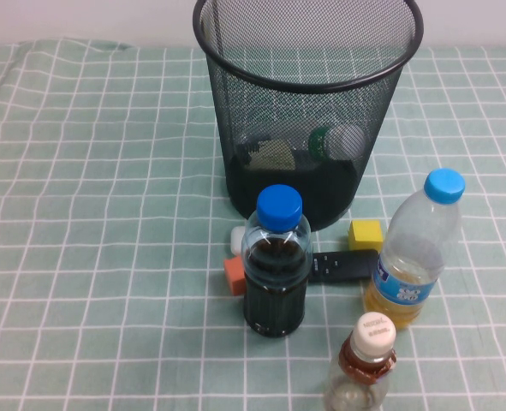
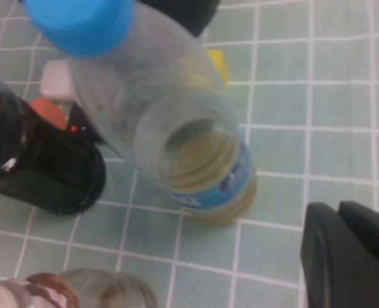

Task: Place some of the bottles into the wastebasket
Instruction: Pick up a bottle from the table with right arm

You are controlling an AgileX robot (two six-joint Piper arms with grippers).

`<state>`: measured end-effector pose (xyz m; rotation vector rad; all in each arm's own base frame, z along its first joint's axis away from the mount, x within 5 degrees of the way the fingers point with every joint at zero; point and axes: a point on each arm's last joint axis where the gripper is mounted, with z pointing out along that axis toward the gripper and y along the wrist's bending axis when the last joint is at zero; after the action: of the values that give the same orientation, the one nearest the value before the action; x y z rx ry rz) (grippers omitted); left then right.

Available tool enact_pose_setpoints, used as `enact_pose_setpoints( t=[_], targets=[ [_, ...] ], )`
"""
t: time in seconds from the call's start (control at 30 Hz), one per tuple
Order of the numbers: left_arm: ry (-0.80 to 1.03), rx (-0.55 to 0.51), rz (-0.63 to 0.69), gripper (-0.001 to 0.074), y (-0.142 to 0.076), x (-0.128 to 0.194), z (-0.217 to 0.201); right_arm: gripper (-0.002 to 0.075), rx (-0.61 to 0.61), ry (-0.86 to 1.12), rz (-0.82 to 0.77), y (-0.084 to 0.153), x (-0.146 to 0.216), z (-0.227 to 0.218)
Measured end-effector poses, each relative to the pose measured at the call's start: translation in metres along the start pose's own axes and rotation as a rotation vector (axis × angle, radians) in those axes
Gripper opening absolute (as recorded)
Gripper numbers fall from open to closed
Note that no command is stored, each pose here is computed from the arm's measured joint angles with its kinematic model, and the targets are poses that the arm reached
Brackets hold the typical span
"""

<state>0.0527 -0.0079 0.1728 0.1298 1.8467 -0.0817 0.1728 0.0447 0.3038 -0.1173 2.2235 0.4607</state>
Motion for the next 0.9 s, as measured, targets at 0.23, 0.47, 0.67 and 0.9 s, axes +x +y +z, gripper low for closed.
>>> enact_pose_setpoints(
  t=[0.23, 0.47, 0.67, 0.9],
  targets=[
    [0.0, 0.0, 0.0, -0.0003, 0.0, 0.0, 0.0, -0.0002, -0.187, -0.155, -0.289, 0.055, 0.004, -0.004],
    [0.0, 0.0, 0.0, -0.0003, 0.0, 0.0, 0.0, 0.0148, -0.352, -0.399, -0.51, 0.068, 0.047, -0.029],
    [0.0, 0.0, 0.0, -0.0003, 0.0, 0.0, 0.0, 0.0404, -0.435, -0.589, -0.424, 0.055, 0.082, -0.027],
    [0.0, 0.0, 0.0, -0.0003, 0.0, 0.0, 0.0, 0.048, -0.46, -0.505, -0.361, 0.052, 0.1, -0.016]
  ],
)
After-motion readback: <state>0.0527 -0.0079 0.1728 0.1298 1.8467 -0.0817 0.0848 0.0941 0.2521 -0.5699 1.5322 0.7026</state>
